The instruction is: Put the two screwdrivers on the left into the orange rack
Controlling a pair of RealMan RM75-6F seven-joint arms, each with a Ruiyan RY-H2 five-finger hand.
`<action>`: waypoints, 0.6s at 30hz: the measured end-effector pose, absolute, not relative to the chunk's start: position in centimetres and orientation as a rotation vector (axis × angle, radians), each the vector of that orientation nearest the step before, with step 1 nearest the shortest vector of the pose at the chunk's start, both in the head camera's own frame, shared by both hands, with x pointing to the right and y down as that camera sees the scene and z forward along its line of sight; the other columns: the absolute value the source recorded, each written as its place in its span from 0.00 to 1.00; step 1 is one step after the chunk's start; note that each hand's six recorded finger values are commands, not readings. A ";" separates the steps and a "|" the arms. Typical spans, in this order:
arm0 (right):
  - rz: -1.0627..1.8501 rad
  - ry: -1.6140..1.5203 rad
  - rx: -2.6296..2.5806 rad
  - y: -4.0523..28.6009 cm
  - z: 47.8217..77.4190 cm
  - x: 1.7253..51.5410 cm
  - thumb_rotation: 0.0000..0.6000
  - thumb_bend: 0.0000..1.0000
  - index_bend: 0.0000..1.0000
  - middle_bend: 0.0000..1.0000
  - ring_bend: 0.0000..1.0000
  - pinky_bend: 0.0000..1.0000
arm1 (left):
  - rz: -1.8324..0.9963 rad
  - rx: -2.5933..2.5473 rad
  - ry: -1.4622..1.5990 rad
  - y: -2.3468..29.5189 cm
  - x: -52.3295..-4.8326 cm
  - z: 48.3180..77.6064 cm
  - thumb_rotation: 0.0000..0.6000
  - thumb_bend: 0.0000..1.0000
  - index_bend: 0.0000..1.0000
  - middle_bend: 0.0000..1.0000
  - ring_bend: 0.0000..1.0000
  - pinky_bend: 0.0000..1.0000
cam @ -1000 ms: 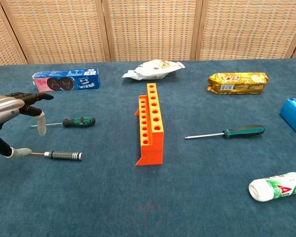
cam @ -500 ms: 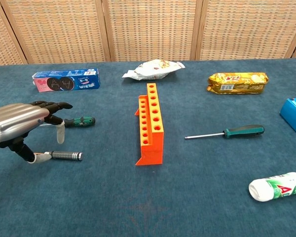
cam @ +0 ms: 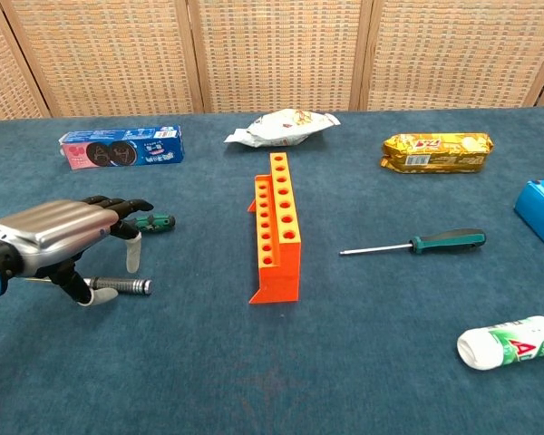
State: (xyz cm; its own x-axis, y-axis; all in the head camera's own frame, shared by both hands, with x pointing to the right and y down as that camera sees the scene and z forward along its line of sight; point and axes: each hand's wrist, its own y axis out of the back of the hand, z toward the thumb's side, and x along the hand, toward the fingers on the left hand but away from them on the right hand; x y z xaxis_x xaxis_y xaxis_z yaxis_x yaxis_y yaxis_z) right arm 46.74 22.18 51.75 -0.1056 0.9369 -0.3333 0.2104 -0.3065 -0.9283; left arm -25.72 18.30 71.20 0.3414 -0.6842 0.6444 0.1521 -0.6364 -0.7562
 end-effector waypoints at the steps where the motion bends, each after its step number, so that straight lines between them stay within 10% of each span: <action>1: 1.465 -1.288 -1.531 22.2 51.8 46.8 1.00 0.00 0.00 0.00 0.00 0.00 | -1.385 -1.843 0.467 18.3 -25.6 71.3 1.00 0.31 0.47 0.00 0.00 0.00; 18: 1.475 -1.309 -1.542 21.9 51.9 47.3 1.00 0.00 0.00 0.00 0.00 0.00 | -1.408 -1.832 0.470 18.4 -24.8 72.2 1.00 0.31 0.49 0.00 0.00 0.00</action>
State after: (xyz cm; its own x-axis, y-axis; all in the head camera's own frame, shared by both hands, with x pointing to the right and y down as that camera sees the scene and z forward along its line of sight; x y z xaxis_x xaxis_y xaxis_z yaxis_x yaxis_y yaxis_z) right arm 47.29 21.95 51.87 -0.1190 0.9317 -0.3432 0.2300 -0.3104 -0.9223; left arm -24.77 18.39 72.21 0.3228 -0.6859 0.6521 0.1568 -0.6407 -0.7516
